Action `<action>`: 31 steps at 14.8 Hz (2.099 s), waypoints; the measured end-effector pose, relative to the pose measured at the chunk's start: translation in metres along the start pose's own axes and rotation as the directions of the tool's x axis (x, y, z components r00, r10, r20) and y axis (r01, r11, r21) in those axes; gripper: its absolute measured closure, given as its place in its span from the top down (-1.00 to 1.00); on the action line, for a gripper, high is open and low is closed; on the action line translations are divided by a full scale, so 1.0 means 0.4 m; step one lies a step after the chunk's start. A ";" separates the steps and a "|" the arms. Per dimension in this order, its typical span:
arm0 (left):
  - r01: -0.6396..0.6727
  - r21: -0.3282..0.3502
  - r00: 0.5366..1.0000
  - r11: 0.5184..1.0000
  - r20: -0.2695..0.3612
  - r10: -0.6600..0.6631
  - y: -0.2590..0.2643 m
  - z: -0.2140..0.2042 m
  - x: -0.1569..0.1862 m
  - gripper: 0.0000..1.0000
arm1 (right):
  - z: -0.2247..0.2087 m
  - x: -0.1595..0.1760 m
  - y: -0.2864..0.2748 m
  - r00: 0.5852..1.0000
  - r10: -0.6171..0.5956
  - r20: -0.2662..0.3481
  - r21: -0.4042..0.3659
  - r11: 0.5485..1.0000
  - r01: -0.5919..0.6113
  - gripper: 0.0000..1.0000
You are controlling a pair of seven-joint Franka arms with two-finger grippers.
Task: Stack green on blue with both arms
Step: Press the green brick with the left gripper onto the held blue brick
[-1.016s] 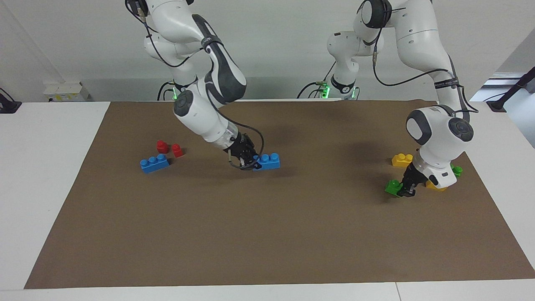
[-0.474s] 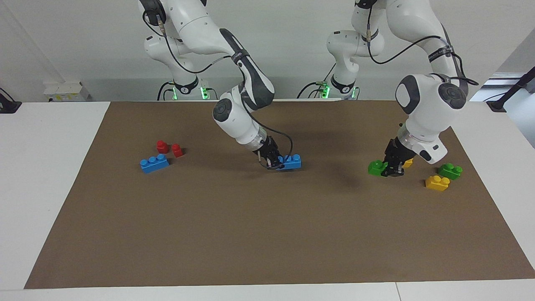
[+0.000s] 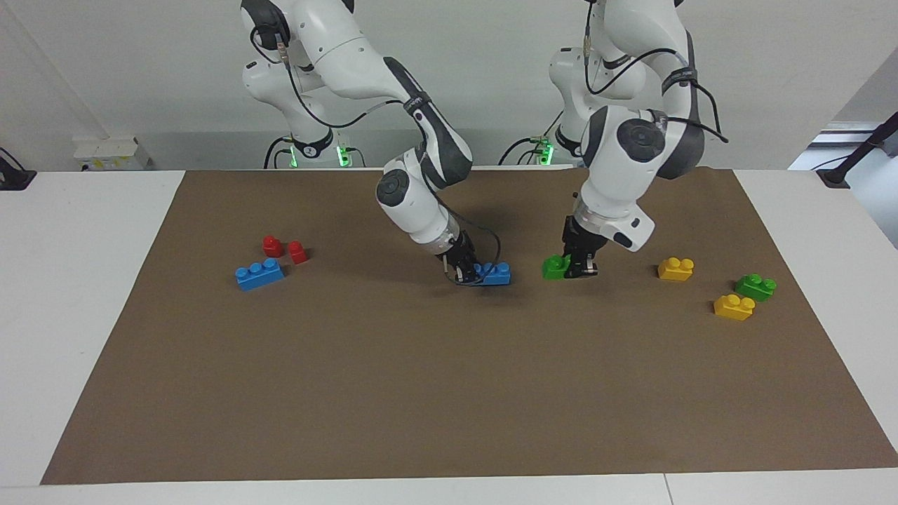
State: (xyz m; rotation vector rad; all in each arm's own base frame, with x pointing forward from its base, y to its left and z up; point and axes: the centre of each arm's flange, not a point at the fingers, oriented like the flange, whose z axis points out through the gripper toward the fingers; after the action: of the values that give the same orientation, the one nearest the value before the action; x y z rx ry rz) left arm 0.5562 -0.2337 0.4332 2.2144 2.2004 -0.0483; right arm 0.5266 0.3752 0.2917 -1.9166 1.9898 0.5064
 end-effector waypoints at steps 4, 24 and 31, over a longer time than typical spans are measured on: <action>0.039 -0.064 0.997 0.997 -0.059 -0.042 -0.133 0.100 -0.158 -0.32 | 0.003 0.001 0.004 0.999 0.008 -0.035 0.004 1.000 -0.008 -0.31; 0.041 -0.155 0.997 0.987 -0.062 -0.051 -0.217 0.221 -0.279 -0.32 | -0.001 0.010 -0.004 0.999 0.014 -0.037 0.010 1.000 -0.014 -0.31; -0.040 -0.155 0.997 0.987 -0.078 0.028 -0.195 0.241 -0.257 0.17 | -0.027 0.071 -0.047 0.997 0.067 -0.041 0.032 0.997 -0.066 0.57</action>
State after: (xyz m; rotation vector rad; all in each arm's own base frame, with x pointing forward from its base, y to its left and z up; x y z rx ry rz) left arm 0.4769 -0.3394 0.3412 2.2025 2.1194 0.2051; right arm 0.5441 0.3446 0.2874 -1.8629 2.0821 0.4536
